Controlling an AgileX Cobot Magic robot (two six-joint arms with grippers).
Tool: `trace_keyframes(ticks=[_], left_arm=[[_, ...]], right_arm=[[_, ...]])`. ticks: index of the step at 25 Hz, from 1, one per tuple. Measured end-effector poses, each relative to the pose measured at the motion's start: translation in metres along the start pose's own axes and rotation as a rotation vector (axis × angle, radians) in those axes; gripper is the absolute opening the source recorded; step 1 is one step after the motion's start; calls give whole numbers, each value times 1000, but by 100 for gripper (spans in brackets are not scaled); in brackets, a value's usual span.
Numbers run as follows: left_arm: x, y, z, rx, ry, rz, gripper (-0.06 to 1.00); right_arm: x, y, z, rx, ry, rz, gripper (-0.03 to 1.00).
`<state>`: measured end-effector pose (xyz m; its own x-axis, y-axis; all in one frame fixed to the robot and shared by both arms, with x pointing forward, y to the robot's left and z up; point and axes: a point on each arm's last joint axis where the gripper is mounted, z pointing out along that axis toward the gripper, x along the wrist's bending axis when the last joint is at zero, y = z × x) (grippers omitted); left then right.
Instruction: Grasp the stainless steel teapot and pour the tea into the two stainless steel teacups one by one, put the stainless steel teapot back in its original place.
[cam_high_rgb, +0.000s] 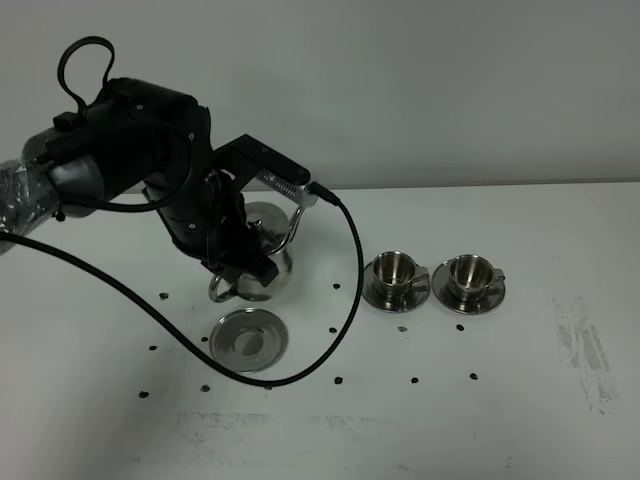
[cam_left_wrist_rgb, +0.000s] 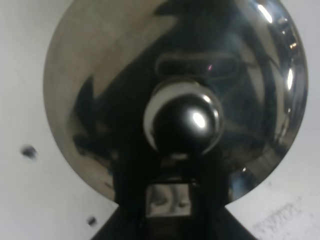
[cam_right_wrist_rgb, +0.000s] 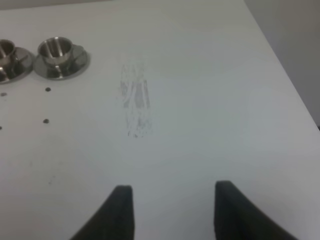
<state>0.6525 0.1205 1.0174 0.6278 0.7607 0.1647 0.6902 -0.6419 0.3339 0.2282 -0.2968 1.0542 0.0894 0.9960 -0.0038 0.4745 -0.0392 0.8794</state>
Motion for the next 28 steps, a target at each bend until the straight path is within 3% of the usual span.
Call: trace_keyframes(ticks=[8,15,28], left_arm=[[8,35,19,8,-21,174,23],[10,55,24,-53,-43,285,23],[-2,62,24,-71,1,771,23]], right_arm=[[0,0,0,0,0,0,37],[0,0,0,0,0,0,37],[0,0,0,0,0,0,37]])
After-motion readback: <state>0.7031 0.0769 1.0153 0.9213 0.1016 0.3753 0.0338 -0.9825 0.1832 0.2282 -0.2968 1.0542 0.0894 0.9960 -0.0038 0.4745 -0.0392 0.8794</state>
